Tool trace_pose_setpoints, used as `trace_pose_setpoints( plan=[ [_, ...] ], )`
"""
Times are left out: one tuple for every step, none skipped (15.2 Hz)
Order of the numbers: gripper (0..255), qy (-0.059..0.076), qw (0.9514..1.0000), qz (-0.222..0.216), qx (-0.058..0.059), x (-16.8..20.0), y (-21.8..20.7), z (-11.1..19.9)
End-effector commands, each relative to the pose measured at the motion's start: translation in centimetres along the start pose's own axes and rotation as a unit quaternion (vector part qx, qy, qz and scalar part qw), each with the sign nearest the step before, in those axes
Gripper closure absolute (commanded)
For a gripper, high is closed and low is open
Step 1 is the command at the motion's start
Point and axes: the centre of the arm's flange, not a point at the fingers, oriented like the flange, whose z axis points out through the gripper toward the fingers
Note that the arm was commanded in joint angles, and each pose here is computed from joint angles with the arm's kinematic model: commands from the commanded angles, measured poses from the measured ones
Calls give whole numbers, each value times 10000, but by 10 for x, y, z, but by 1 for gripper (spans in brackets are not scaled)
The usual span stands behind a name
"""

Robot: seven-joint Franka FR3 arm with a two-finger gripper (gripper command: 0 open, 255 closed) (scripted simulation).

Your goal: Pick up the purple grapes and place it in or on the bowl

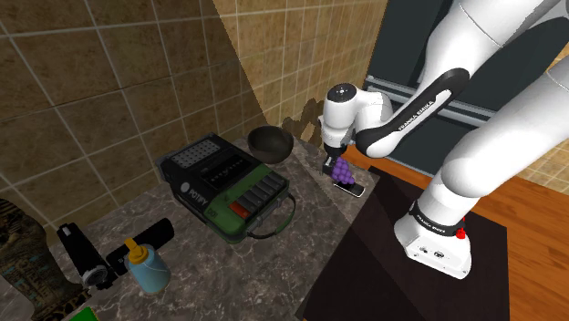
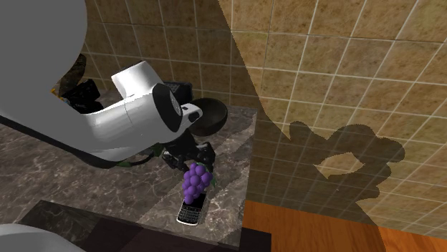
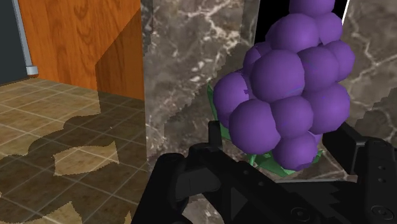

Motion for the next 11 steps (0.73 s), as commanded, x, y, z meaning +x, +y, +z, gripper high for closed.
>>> trace_pose_setpoints(
  plan=[
    [255,-11,10000,-3,1,0,0,0],
    [255,-11,10000,-3,1,0,1,-5],
    [255,-11,10000,-3,1,0,3,-9],
    [255,-11,10000,-3,1,-1,5,-14],
    [255,-11,10000,-3,1,-1,7,-19],
    [255,-11,10000,-3,1,-1,8,-24],
    [255,-11,10000,-3,1,-1,10,-29],
    [255,-11,10000,-3,1,-1,12,-34],
    [255,-11,10000,-3,1,-1,14,-39],
    [255,-11,10000,-3,1,-1,16,-44],
    [255,-11,10000,-3,1,-1,17,-49]
  ],
)
